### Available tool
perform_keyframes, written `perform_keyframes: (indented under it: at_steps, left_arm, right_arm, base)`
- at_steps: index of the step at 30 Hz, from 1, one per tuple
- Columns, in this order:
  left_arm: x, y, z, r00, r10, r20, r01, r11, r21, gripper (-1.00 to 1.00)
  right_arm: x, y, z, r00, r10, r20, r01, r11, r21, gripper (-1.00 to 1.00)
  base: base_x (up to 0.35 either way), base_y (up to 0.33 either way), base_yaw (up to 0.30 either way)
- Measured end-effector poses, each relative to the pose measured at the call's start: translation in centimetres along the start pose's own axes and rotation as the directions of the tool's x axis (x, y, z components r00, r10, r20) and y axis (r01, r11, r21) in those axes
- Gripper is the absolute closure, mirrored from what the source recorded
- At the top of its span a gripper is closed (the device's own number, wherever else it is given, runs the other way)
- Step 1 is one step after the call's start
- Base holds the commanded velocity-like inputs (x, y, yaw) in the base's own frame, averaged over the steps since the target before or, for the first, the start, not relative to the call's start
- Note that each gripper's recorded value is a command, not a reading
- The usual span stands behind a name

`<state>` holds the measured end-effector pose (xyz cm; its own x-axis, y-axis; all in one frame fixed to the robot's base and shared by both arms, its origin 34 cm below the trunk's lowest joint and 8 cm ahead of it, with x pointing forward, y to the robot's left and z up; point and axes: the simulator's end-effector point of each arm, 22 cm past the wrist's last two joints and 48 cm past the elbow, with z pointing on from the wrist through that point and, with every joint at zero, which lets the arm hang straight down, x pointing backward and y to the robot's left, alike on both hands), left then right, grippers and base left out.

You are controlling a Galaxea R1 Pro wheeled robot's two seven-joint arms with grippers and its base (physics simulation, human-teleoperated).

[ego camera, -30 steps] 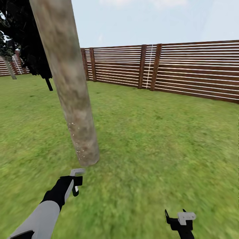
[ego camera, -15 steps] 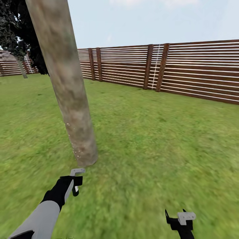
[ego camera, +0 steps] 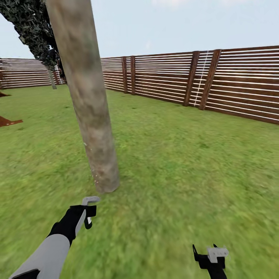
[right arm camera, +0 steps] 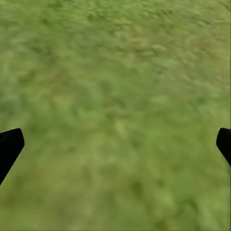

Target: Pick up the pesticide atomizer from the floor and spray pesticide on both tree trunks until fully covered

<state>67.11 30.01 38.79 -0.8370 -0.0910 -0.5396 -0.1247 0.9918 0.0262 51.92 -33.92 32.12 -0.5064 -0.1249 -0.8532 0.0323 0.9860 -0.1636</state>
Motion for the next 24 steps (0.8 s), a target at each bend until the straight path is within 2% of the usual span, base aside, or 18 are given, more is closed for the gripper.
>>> perform_keyframes:
  at_steps: [4,16,24]
  left_arm:
    - [0.03,-0.01,0.01,1.0,0.0,-0.001,0.0,1.0,0.0,1.0]
    - [0.09,-0.02,0.02,1.0,0.0,-0.002,0.0,1.0,0.0,1.0]
    - [0.09,-0.03,0.02,1.0,0.0,-0.002,0.0,1.0,0.001,1.0]
  right_arm:
    - [0.01,0.0,-0.01,1.0,0.0,0.0,0.0,1.0,0.0,-1.0]
    - [-0.01,0.0,0.0,1.0,0.0,0.0,0.0,1.0,0.0,-1.0]
    - [0.0,0.0,0.0,1.0,0.0,0.0,0.0,1.0,0.0,-1.0]
  base:
    - [0.117,-0.275,0.199]
    - [0.118,-0.276,0.017]
    - [0.118,-0.276,0.213]
